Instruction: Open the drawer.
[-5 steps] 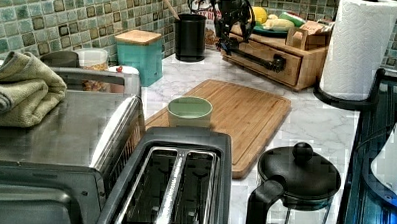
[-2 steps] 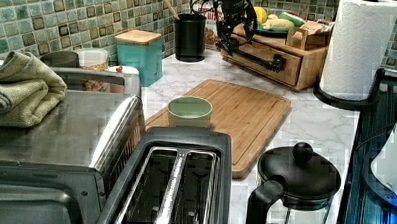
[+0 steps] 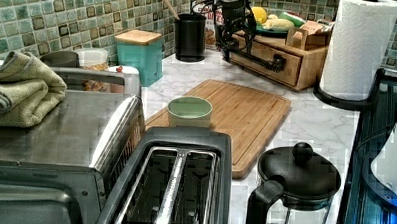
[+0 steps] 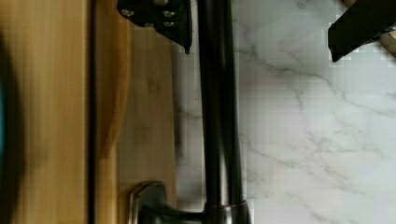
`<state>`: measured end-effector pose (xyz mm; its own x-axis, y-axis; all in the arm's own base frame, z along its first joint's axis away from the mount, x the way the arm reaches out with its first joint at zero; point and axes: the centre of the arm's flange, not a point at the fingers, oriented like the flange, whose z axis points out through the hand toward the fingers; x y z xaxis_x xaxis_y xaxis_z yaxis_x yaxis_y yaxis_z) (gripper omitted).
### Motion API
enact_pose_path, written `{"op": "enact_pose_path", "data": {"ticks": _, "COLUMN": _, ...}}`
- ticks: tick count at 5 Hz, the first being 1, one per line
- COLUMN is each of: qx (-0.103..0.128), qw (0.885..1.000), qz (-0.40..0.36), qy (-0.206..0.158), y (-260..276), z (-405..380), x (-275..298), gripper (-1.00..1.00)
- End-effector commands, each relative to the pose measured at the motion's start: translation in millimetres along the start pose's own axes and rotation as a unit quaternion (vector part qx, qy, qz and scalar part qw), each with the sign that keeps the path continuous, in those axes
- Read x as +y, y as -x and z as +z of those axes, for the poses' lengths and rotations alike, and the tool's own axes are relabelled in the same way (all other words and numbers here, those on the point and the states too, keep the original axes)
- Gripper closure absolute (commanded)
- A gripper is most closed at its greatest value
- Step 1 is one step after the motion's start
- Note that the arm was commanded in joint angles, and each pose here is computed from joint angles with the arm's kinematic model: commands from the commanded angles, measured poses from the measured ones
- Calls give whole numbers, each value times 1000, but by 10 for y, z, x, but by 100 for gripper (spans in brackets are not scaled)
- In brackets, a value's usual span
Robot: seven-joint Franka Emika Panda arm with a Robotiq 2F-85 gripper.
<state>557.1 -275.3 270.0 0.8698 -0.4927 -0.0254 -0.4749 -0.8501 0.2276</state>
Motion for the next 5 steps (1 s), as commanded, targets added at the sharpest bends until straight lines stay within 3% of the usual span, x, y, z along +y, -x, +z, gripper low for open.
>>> {"op": "enact_pose_path", "data": {"ticks": 1, "qx": 26, "qw": 999, "qz": -36, "qy": -2, "y": -192, "z": 396, "x": 89, "gripper": -100}}
{"op": "enact_pose_path", "data": {"ticks": 2, "qx": 16, "qw": 999, "qz": -38, "qy": -8, "y": -150, "z": 270, "x": -39, "gripper": -100}}
{"op": "enact_pose_path", "data": {"ticks": 3, "qx": 1, "qw": 997, "qz": -64, "qy": -36, "y": -78, "z": 68, "x": -253, "gripper": -100}}
{"op": "enact_pose_path", "data": {"ticks": 4, "qx": -7, "qw": 996, "qz": -68, "qy": -52, "y": 131, "z": -297, "x": -759, "gripper": -100}}
{"op": "enact_pose_path", "data": {"ticks": 5, "qx": 30, "qw": 995, "qz": -57, "qy": -77, "y": 296, "z": -475, "x": -1314, "gripper": -100}}
